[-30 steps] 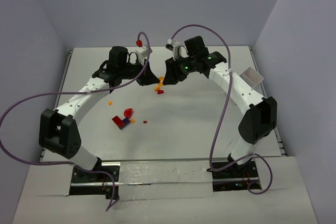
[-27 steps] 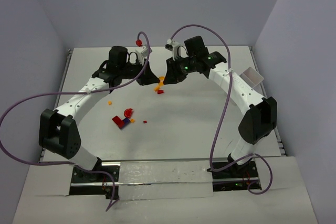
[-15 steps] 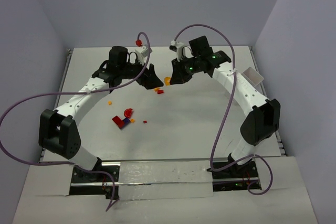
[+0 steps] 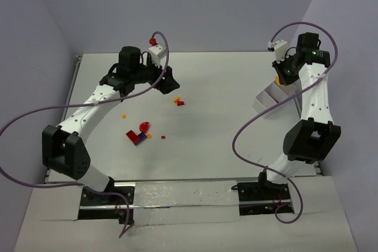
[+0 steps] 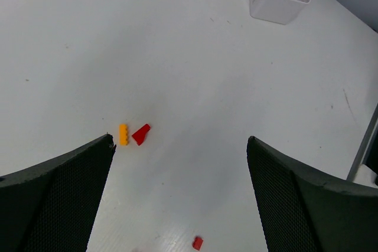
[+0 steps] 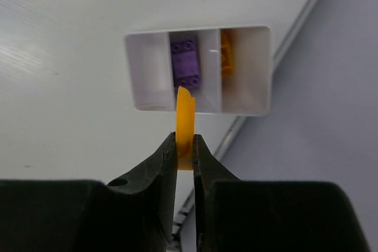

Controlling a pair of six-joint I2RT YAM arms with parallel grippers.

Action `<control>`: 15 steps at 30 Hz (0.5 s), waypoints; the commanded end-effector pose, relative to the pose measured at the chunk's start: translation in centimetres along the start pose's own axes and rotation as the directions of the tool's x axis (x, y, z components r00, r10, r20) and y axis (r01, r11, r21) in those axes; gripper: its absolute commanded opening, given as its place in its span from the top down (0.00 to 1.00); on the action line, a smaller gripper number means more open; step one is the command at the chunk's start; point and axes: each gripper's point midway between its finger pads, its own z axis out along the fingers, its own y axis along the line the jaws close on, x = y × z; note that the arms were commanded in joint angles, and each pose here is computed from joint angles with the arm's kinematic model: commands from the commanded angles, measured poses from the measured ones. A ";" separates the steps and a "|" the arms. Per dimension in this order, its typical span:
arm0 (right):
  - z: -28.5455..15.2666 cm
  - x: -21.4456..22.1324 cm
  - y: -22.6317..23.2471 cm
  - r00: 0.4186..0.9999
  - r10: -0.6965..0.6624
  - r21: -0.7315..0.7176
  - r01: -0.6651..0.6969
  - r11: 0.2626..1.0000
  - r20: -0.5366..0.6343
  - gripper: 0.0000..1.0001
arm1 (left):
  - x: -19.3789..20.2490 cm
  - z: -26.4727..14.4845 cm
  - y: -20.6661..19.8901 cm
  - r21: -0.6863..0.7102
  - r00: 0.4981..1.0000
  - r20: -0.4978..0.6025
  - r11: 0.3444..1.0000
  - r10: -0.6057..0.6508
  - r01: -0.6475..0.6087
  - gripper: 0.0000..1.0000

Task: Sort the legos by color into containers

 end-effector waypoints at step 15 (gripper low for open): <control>5.2 3.8 -9.1 0.971 -0.069 0.122 0.099 0.988 -0.231 0.96 | 0.3 0.1 1.3 -0.045 0.997 -0.036 0.997 0.066 -0.067 0.01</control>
